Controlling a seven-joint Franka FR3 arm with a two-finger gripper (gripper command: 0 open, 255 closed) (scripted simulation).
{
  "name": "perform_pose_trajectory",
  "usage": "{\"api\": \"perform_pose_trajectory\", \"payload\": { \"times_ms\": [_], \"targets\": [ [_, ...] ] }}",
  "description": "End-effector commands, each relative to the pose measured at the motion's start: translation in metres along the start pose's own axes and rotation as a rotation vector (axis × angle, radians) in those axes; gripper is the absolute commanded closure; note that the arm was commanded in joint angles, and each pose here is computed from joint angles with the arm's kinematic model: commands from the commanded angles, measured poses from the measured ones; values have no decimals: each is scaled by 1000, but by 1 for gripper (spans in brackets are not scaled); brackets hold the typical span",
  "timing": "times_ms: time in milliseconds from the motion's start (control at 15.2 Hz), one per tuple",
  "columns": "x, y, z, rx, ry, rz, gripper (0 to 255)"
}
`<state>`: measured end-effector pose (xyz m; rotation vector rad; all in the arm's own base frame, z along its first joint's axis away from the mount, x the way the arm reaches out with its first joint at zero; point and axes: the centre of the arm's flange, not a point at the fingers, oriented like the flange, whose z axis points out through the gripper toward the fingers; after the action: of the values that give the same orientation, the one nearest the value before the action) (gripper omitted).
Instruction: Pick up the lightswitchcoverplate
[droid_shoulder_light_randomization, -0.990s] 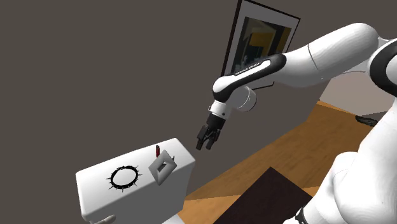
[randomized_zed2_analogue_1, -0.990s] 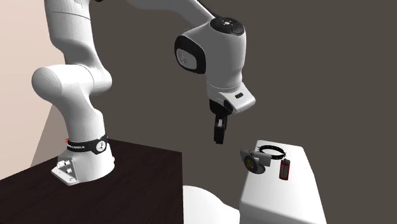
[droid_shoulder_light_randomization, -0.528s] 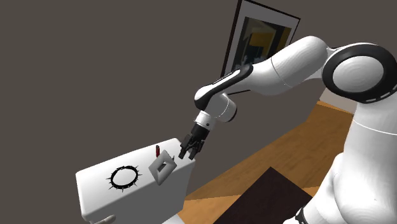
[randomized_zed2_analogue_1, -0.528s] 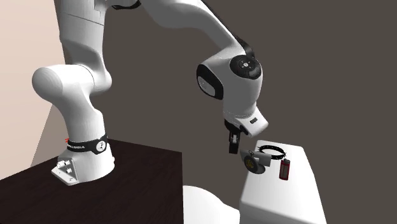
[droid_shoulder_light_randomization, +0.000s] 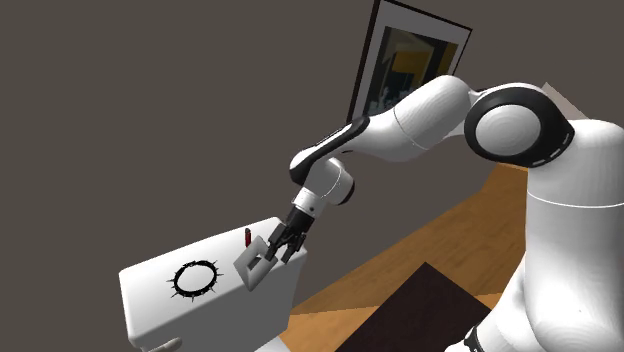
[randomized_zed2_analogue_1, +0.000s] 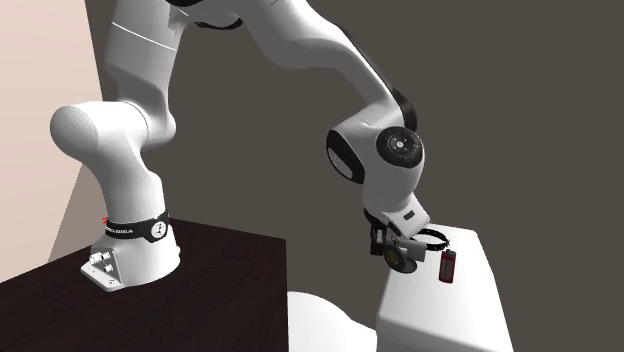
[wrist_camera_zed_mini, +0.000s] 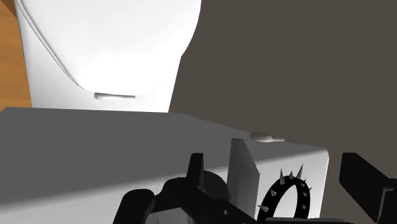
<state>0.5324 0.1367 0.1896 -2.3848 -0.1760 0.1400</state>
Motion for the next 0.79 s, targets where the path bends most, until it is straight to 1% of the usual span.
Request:
{"api": "perform_pose_trajectory", "payload": {
  "times_ms": [0,198,264,726],
  "targets": [
    [1,8,9,0,0,0,0],
    [1,13,15,0,0,0,0],
    [2,14,15,0,0,0,255],
    [2,14,15,0,0,0,255]
  ]
}}
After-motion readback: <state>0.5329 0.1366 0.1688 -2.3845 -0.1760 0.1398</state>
